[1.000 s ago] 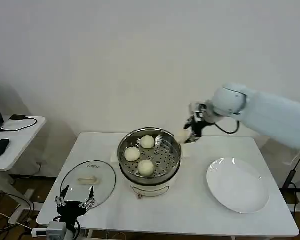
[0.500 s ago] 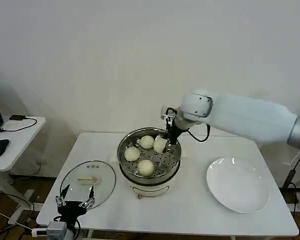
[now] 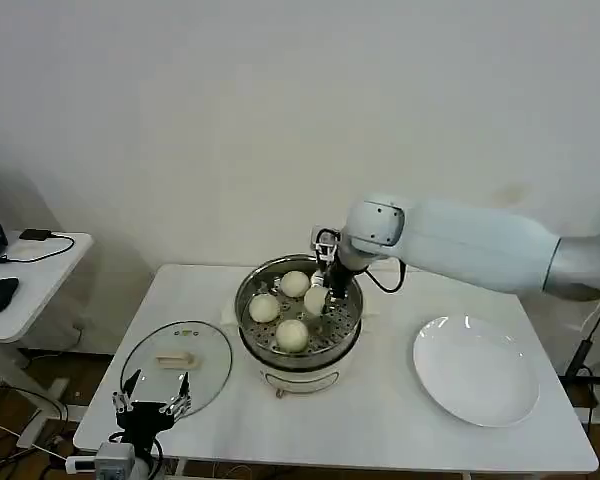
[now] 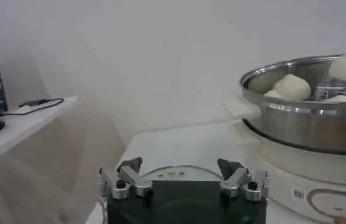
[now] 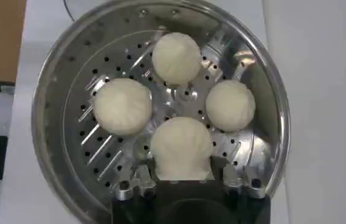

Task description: Take steamed baozi put them in steamer then cover it.

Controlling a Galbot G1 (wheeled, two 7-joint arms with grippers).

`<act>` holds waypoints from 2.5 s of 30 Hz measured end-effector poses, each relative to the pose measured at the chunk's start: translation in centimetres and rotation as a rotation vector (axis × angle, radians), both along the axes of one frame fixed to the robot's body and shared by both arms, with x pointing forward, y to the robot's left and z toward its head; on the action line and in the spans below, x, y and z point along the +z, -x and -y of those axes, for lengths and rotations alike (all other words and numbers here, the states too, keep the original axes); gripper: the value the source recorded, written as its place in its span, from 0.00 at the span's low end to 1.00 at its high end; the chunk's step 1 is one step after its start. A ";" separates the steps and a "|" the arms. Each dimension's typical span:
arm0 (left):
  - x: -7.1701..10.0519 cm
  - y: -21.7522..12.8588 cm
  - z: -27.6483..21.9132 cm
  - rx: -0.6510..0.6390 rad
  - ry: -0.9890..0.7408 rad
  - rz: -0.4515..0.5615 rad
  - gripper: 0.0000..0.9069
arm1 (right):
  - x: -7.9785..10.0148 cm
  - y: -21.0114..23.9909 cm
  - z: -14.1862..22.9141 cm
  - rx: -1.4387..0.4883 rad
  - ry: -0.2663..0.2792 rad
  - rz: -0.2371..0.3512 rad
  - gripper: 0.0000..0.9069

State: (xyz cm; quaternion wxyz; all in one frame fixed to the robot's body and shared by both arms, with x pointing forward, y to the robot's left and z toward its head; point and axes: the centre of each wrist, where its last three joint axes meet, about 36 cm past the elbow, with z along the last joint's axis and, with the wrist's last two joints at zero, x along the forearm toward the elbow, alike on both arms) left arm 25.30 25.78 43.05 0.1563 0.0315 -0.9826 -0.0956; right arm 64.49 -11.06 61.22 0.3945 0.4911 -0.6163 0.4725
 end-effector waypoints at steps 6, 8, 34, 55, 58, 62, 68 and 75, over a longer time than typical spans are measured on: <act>-0.1 0.0 -0.1 0.001 0.001 -0.001 1.00 | -0.7 -0.3 -0.3 -0.002 0.022 0.013 0.68; -0.2 0.0 -0.1 0.001 0.001 -0.001 1.00 | -1.0 -0.4 -0.3 -0.003 0.029 0.017 0.68; -0.3 -0.1 -0.2 0.004 0.001 0.000 1.00 | -1.9 -0.5 -0.2 -0.003 0.046 0.050 1.00; -0.6 0.0 -0.1 0.004 0.017 -0.004 1.00 | 1.7 5.6 5.9 -0.047 -0.248 0.380 1.00; -0.8 0.0 -0.3 0.007 0.007 0.000 1.00 | 1.0 6.9 7.9 -0.096 -0.367 0.475 1.00; -1.0 0.1 -0.6 0.022 0.001 0.009 1.00 | -0.7 9.0 9.9 -0.160 -0.544 0.591 1.00; -1.4 0.3 -0.6 0.029 -0.020 0.012 1.00 | -4.1 12.2 11.9 -0.244 -0.804 0.730 1.00; -2.2 0.1 -1.4 0.021 -0.113 0.018 1.00 | -9.1 16.7 16.1 -0.433 -1.065 0.849 1.00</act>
